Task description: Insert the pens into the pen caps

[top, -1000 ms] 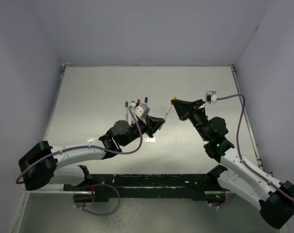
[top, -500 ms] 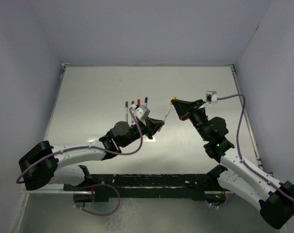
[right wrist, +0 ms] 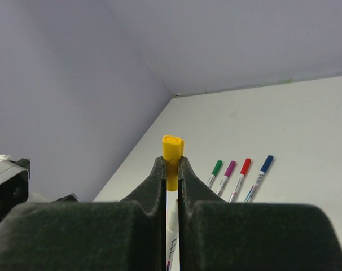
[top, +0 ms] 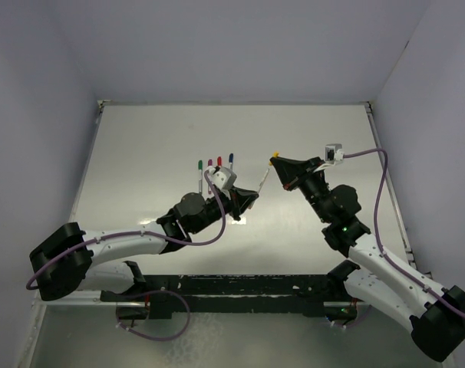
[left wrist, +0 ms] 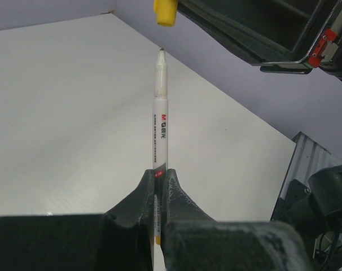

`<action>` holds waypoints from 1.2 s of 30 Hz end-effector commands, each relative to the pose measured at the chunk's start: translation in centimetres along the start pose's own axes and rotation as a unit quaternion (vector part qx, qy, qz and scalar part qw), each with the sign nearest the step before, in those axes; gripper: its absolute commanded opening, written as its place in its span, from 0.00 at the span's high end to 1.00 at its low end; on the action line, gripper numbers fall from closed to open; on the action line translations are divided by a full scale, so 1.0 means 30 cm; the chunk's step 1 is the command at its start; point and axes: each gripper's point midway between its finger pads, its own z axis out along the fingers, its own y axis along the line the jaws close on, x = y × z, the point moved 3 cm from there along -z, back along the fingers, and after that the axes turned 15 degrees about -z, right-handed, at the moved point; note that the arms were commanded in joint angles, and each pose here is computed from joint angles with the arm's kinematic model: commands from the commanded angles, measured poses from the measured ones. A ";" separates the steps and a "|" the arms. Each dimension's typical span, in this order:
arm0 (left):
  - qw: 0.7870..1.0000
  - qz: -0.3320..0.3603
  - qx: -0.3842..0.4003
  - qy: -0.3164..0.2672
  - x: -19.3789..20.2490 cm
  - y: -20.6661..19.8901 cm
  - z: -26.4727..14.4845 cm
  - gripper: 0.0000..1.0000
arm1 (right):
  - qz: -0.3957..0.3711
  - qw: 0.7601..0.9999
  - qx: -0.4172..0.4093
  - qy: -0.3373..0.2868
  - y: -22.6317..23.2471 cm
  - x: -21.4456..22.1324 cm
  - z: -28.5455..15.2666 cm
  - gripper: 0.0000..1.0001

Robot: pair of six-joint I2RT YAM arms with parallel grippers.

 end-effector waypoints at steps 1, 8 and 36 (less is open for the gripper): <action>0.999 0.001 0.025 -0.044 -0.074 -0.045 -0.003 1.00 | 0.002 1.000 -0.018 -0.025 0.024 -0.046 0.002 1.00; 0.998 0.001 0.031 -0.049 -0.086 -0.055 -0.003 1.00 | 0.002 1.000 -0.017 -0.021 0.021 -0.035 0.003 1.00; 0.998 -0.001 0.029 -0.063 -0.103 -0.057 0.004 1.00 | 0.004 1.000 -0.023 -0.005 0.022 -0.003 -0.004 1.00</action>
